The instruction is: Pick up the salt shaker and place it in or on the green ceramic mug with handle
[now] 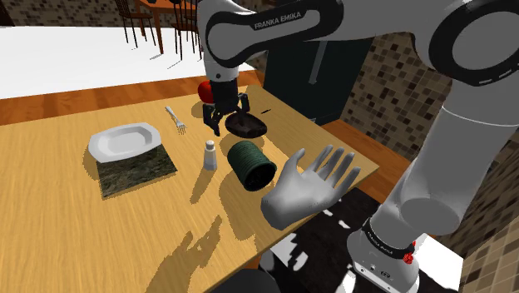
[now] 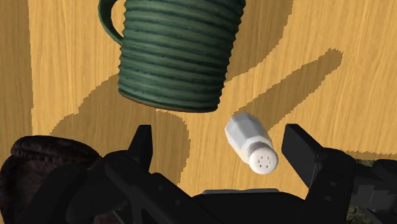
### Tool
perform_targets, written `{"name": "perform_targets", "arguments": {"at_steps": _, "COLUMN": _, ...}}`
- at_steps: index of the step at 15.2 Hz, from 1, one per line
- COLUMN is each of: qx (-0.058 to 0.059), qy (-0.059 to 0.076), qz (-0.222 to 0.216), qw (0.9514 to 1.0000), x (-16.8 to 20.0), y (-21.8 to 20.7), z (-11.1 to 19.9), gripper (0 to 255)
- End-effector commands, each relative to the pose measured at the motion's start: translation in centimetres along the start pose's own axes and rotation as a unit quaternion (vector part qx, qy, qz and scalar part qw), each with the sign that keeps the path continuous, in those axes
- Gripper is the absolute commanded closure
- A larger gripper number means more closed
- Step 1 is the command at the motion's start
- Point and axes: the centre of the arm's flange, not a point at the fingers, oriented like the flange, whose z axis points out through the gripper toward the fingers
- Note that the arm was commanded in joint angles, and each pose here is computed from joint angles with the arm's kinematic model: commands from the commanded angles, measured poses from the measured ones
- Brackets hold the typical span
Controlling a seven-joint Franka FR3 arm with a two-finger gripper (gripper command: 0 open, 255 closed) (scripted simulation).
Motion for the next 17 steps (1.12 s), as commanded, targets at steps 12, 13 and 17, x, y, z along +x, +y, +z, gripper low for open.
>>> {"name": "perform_targets", "arguments": {"at_steps": 12, "qx": -0.027, "qy": -0.029, "qz": 0.015, "qw": 0.9991, "x": 7.9, "y": -6.6, "z": 7.2, "gripper": 0}}
{"name": "perform_targets", "arguments": {"at_steps": 13, "qx": -0.027, "qy": -0.029, "qz": 0.015, "qw": 0.9991, "x": 7.9, "y": -6.5, "z": 7.7, "gripper": 0}}
{"name": "perform_targets", "arguments": {"at_steps": 17, "qx": -0.027, "qy": -0.029, "qz": 0.015, "qw": 0.9991, "x": 7.8, "y": -6.5, "z": 8.5, "gripper": 0}}
